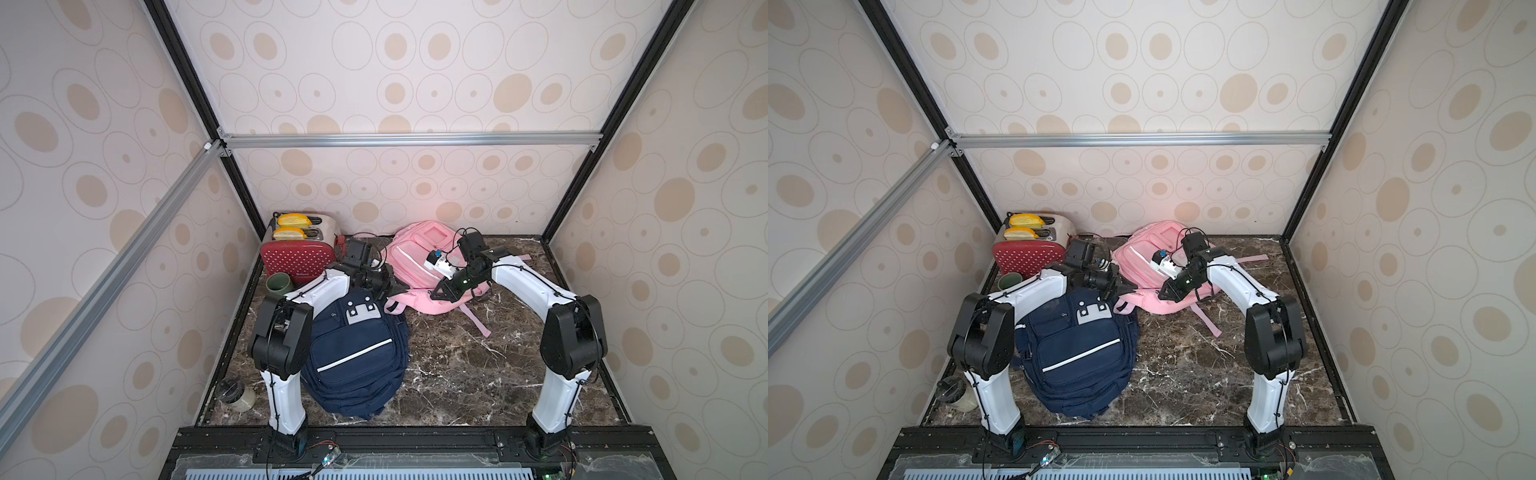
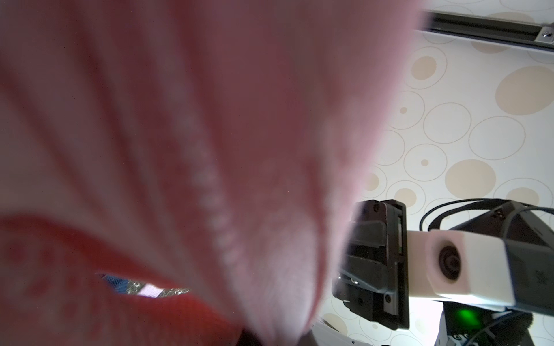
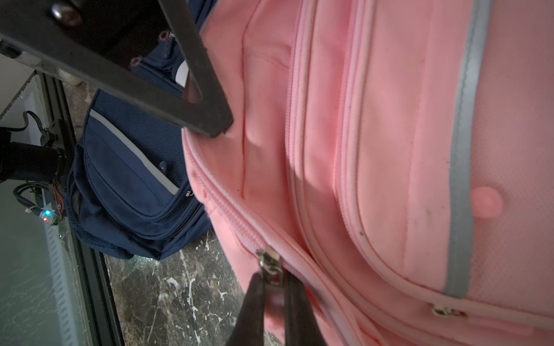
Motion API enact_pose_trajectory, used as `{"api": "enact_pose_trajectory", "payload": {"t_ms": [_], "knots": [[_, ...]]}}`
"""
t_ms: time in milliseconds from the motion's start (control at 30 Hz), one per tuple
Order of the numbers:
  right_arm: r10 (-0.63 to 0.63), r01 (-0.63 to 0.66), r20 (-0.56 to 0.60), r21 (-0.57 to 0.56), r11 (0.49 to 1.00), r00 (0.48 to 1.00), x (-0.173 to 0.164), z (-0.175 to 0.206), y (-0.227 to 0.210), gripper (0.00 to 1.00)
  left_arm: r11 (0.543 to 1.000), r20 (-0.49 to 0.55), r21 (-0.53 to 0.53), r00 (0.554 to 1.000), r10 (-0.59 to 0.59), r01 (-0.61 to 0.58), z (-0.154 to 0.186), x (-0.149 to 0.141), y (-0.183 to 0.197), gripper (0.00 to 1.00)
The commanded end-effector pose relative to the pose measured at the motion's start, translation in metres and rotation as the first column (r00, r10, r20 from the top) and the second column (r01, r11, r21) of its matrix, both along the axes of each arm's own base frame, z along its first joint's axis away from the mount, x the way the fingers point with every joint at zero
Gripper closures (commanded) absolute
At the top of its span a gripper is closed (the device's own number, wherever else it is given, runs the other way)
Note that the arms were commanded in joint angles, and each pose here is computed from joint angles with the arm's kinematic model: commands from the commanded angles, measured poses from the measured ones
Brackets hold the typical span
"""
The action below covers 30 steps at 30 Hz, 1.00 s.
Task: Zip up the backpack
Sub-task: Zip the zipper on the backpack.
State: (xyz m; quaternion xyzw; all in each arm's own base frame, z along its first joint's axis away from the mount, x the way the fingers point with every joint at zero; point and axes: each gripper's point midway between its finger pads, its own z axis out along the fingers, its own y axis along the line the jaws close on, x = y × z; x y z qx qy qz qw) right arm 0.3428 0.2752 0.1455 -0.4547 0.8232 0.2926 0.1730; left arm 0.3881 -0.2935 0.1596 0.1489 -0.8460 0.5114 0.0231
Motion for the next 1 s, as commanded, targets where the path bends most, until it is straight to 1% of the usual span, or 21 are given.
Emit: {"api": "enact_pose_trajectory", "payload": {"t_ms": [0, 133, 200, 367, 433, 500, 600, 700, 767, 867, 967], "knots": [[0.024, -0.025, -0.094, -0.001, 1.0, 0.995, -0.023, -0.003, -0.004, 1.0, 0.995, 0.11, -0.08, 0.992, -0.057, 0.066, 0.041, -0.004, -0.011, 1.0], [0.012, -0.02, -0.155, -0.053, 0.998, 0.988, -0.037, -0.007, -0.013, 1.0, 0.995, 0.106, -0.072, 0.993, -0.054, 0.062, 0.038, -0.002, -0.011, 1.0], [-0.005, -0.011, -0.17, -0.093, 0.996, 0.985, -0.042, -0.01, -0.021, 1.0, 0.996, 0.106, -0.066, 0.993, -0.054, 0.061, 0.037, 0.0, -0.011, 1.0], [-0.038, 0.004, -0.222, -0.15, 0.989, 0.974, -0.056, -0.009, -0.033, 1.0, 0.997, 0.104, -0.036, 0.992, -0.065, 0.069, 0.03, 0.002, -0.01, 1.0], [-0.053, 0.006, -0.24, -0.193, 0.981, 0.969, -0.061, -0.011, -0.04, 1.0, 0.997, 0.102, -0.013, 0.992, -0.073, 0.074, 0.027, 0.001, -0.009, 1.0], [-0.074, 0.006, -0.248, -0.264, 0.965, 0.966, -0.065, -0.018, -0.053, 1.0, 0.996, 0.107, 0.027, 0.99, -0.087, 0.084, 0.023, 0.0, -0.006, 1.0], [-0.112, 0.005, -0.243, -0.403, 0.915, 0.963, -0.069, -0.033, -0.082, 1.0, 0.995, 0.099, 0.041, 0.99, -0.099, 0.096, 0.018, -0.002, -0.005, 1.0], [-0.154, 0.044, -0.157, -0.547, 0.836, 0.975, -0.061, -0.046, -0.115, 1.0, 0.994, 0.095, 0.039, 0.99, -0.103, 0.1, 0.016, -0.002, -0.005, 1.0], [-0.173, 0.083, -0.081, -0.633, 0.769, 0.982, -0.051, -0.052, -0.139, 1.0, 0.994, 0.097, 0.029, 0.989, -0.108, 0.105, 0.019, -0.002, -0.007, 1.0], [-0.207, 0.166, 0.028, -0.702, 0.692, 0.978, -0.03, -0.059, -0.167, 1.0, 0.993, 0.109, 0.006, 0.987, -0.118, 0.118, 0.028, -0.002, -0.009, 1.0], [-0.245, 0.286, 0.165, -0.722, 0.63, 0.956, -0.001, -0.056, -0.191, 1.0, 0.991, 0.123, -0.016, 0.983, -0.132, 0.135, 0.039, -0.006, -0.01, 1.0]]}}
